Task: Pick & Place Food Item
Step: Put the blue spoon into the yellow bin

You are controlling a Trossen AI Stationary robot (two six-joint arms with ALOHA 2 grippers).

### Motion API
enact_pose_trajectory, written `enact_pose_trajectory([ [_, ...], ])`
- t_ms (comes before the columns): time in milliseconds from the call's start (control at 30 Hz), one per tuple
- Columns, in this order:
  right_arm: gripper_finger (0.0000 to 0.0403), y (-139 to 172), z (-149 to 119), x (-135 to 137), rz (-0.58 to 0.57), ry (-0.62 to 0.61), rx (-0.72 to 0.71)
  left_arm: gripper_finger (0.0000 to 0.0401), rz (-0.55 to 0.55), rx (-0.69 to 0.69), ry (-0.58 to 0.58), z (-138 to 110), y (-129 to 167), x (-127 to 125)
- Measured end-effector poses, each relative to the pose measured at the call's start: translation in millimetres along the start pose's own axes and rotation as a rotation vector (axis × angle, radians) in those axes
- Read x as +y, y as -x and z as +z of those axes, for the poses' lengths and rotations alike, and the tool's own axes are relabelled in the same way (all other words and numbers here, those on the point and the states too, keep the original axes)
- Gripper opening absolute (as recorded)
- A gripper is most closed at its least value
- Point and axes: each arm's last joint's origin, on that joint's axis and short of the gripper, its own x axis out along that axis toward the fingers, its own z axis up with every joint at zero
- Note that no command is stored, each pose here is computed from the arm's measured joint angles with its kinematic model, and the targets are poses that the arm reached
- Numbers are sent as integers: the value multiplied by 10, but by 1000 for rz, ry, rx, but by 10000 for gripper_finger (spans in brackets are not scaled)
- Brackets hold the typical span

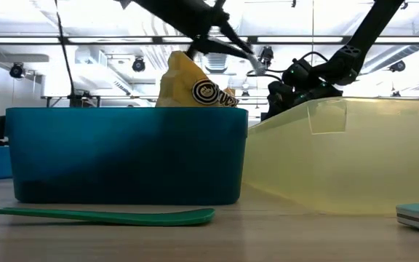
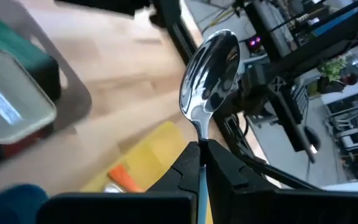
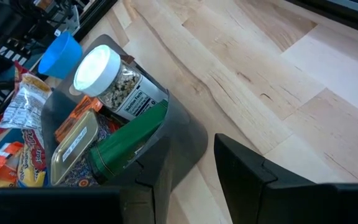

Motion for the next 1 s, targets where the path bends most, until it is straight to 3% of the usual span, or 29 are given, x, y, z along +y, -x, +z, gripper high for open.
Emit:
enact_pose_trajectory([
  [533, 116, 0, 0, 0, 0, 0, 0, 8, 139, 350, 129, -310, -571, -70],
  [1000, 116, 0, 0, 0, 0, -1, 0, 8, 364, 593, 388, -605, -756, 256],
])
